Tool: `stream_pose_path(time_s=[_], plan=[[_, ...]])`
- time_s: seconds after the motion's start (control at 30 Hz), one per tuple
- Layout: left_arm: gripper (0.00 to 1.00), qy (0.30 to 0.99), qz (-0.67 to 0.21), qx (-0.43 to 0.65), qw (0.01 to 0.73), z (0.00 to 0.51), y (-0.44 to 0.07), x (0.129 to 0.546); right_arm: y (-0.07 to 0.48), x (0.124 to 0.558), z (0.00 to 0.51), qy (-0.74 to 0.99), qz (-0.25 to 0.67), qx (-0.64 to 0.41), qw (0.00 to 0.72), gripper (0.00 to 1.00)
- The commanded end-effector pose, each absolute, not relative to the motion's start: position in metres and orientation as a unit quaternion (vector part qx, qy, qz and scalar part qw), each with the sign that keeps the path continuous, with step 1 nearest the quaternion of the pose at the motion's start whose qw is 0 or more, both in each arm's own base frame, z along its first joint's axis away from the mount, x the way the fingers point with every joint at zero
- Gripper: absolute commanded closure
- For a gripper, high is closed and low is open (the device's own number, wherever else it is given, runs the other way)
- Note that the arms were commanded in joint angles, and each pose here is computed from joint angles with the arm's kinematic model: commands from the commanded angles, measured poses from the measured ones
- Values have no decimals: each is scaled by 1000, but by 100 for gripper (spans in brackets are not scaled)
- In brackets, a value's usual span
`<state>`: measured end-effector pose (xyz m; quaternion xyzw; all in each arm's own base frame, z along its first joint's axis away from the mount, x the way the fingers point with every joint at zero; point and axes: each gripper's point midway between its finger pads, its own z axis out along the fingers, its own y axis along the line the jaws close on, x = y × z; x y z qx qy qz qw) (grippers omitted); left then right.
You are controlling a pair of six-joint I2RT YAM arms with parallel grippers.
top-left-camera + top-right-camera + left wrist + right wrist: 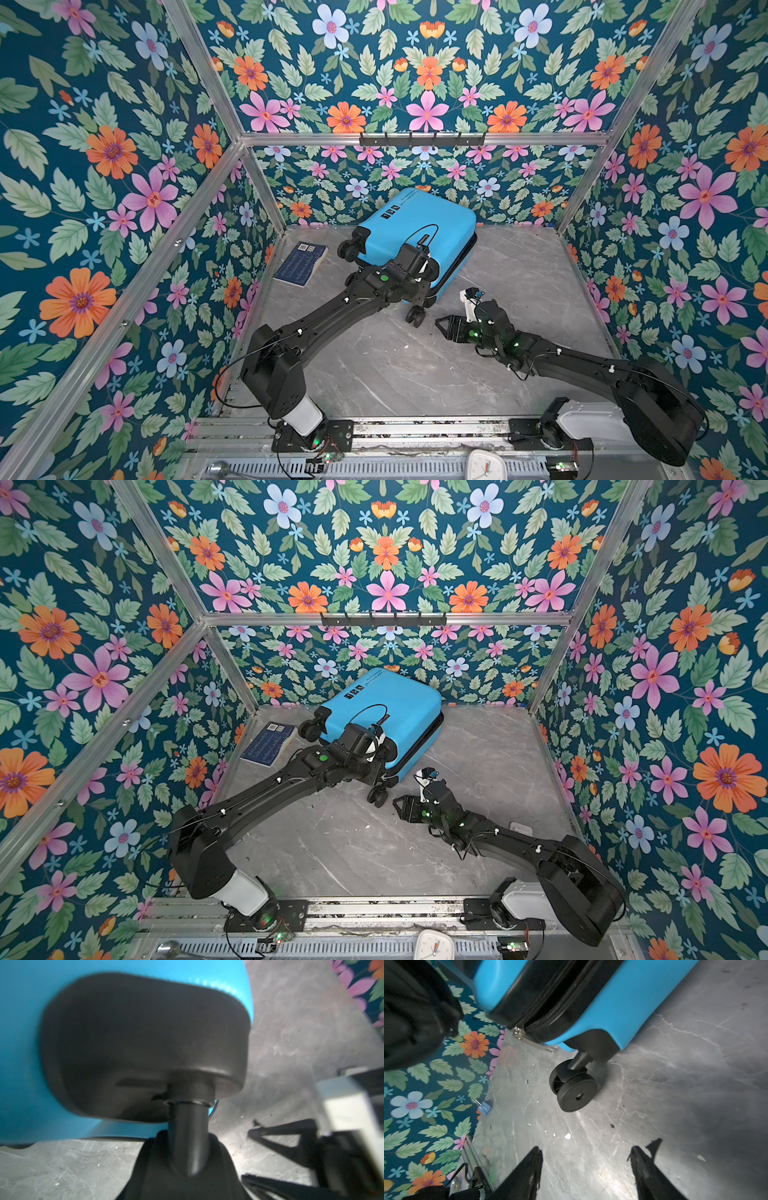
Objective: Pack the luggage
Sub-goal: 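Reach the right gripper to the zipper pull by the wheel and pinch it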
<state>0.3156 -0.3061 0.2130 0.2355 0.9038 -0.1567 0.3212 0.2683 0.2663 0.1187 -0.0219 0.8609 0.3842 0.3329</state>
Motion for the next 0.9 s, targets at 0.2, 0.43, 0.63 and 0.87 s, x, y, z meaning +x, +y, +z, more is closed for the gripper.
stream_pose_path(time_s=[0.2, 0.43, 0.63, 0.87], plan=[[100, 853, -243, 227, 403, 288, -338, 328, 298, 279, 189, 744, 510, -66, 426, 33], [100, 844, -257, 235, 408, 300, -347, 322, 287, 296, 201, 727, 520, -40, 446, 40], [100, 840, -260, 238, 412, 305, -350, 318, 285, 307, 210, 701, 559, -29, 442, 47], [100, 840, -261, 240, 411, 305, -352, 317, 293, 306, 214, 678, 590, -35, 436, 46]])
